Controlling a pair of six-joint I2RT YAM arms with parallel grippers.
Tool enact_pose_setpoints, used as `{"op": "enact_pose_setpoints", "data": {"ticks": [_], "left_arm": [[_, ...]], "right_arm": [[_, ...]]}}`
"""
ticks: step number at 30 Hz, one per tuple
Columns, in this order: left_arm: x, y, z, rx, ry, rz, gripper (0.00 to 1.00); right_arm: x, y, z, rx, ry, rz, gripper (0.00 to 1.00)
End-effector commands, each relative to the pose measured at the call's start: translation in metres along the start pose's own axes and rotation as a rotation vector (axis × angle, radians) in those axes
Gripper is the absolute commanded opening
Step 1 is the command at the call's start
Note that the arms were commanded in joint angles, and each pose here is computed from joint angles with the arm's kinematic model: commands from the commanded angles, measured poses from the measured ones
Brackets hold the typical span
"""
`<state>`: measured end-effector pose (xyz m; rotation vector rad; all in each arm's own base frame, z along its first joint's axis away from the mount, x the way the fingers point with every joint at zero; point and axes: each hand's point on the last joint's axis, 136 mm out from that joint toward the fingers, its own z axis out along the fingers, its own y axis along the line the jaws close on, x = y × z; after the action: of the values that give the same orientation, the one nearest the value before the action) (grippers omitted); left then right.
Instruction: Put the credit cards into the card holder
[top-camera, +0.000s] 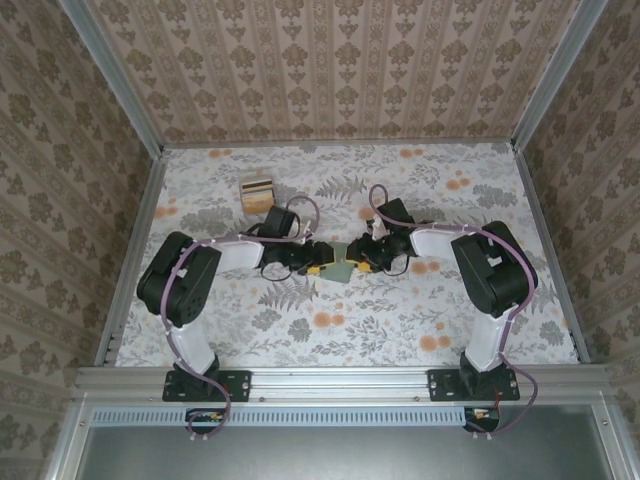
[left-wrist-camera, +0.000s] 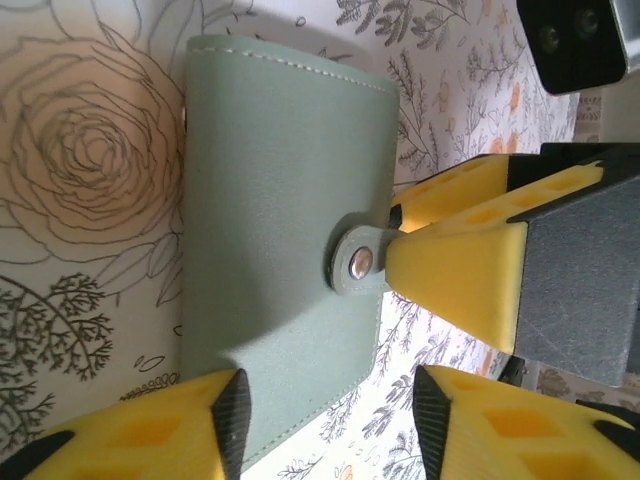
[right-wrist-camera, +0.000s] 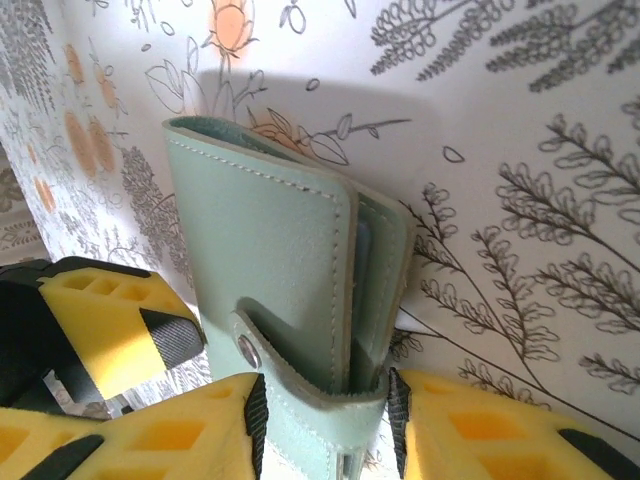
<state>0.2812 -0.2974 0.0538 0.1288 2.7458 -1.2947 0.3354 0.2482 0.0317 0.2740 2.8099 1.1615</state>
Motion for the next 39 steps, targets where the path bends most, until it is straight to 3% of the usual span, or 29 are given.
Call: {"op": "enact_pose_setpoints", "data": {"ticks": [1, 4, 12, 17, 22, 29, 36, 39], "left_arm": [[0.002, 0.019, -0.018, -0.157, -0.014, 0.022, 0.54], [0.008, 0.032, -0.016, -0.206, 0.011, 0.018, 0.54], [0.007, 0.018, 0.017, -0.126, 0.06, 0.027, 0.49], [0.013, 0.014, 0.017, -0.107, 0.067, 0.035, 0.29], [0.01, 0.004, 0.006, -0.096, 0.046, 0.061, 0.03], [0.004, -0.02, -0.014, -0.055, -0.011, 0.073, 0.0], [0.0, -0.037, -0.02, -0.003, -0.032, 0.084, 0.0], [0.0, -0.048, -0.017, 0.053, -0.011, 0.075, 0.0]], "right_arm": [[0.001, 0.009, 0.0, -0.033, 0.005, -0.016, 0.41], [0.003, 0.012, -0.001, -0.037, 0.019, -0.017, 0.4], [0.003, 0.014, 0.004, -0.059, 0.008, 0.007, 0.4], [0.007, 0.013, 0.013, -0.052, 0.028, 0.013, 0.31], [0.008, 0.012, 0.012, -0.031, 0.016, -0.01, 0.33], [0.01, 0.025, -0.015, 0.084, -0.109, -0.241, 0.43], [0.007, 0.033, -0.014, 0.125, -0.141, -0.283, 0.44], [0.001, 0.034, -0.006, 0.16, -0.136, -0.275, 0.5]]}}
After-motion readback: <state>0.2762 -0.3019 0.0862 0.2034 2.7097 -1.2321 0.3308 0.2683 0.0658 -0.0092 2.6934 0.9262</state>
